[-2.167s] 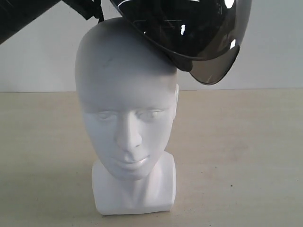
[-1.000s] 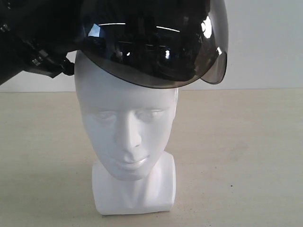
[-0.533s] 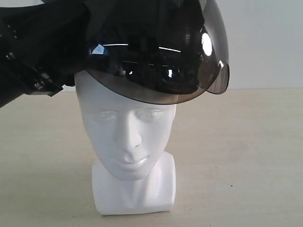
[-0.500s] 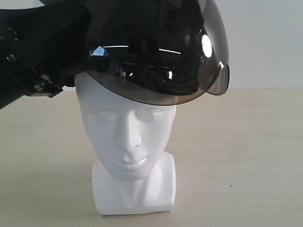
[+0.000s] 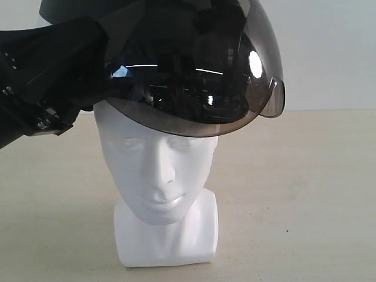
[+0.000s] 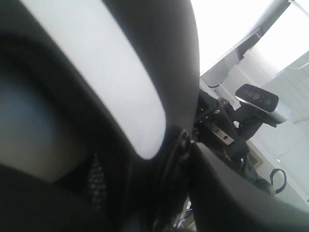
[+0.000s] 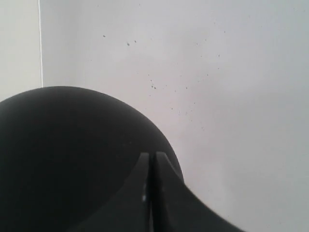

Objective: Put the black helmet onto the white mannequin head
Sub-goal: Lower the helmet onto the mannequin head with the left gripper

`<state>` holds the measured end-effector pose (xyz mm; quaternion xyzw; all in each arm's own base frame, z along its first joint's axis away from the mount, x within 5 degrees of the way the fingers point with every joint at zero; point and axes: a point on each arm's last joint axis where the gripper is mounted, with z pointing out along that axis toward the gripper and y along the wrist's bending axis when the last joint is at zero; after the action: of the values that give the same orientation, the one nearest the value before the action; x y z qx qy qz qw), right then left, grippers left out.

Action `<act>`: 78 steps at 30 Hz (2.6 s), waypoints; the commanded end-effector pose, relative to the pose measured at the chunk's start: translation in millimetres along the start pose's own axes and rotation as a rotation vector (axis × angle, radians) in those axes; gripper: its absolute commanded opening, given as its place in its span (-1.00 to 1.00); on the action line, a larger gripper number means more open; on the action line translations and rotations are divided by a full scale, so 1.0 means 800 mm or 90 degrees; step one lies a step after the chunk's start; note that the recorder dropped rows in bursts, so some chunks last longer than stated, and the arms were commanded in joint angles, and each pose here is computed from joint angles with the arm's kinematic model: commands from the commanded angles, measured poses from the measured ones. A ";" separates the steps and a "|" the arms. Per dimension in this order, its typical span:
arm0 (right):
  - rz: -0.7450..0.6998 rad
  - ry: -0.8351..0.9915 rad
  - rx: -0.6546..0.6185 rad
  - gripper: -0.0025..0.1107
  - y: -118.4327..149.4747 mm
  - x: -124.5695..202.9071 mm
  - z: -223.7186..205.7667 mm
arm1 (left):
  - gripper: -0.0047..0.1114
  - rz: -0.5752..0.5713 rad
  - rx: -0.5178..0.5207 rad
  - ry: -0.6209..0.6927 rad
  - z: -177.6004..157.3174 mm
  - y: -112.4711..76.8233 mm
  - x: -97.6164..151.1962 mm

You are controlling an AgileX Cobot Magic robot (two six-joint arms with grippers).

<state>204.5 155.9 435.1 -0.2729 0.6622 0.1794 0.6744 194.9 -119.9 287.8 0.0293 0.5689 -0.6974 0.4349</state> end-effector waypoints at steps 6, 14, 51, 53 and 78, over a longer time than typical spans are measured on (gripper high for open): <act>-0.049 -0.019 -0.064 -0.96 0.033 -0.022 0.015 | -0.84 0.032 -0.073 0.020 -0.011 0.018 0.008; -0.038 -0.032 -0.063 -0.96 0.035 -0.036 0.053 | -0.84 0.035 -0.073 0.030 -0.011 0.018 0.009; -0.071 0.037 0.068 -0.96 -0.011 -0.083 -0.079 | -0.84 0.097 -0.063 0.131 -0.013 0.018 0.027; -0.064 0.043 0.053 -0.96 -0.005 -0.077 -0.060 | -0.84 0.100 -0.062 0.131 -0.013 0.018 0.027; -0.064 0.064 -0.042 -0.96 0.041 -0.021 0.062 | 0.12 0.117 -0.134 0.184 -0.018 0.032 0.033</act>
<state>222.2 212.6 450.4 -0.3369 0.6620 0.1540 0.6516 180.7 -127.2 278.1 0.1547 0.5999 -0.6548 0.4330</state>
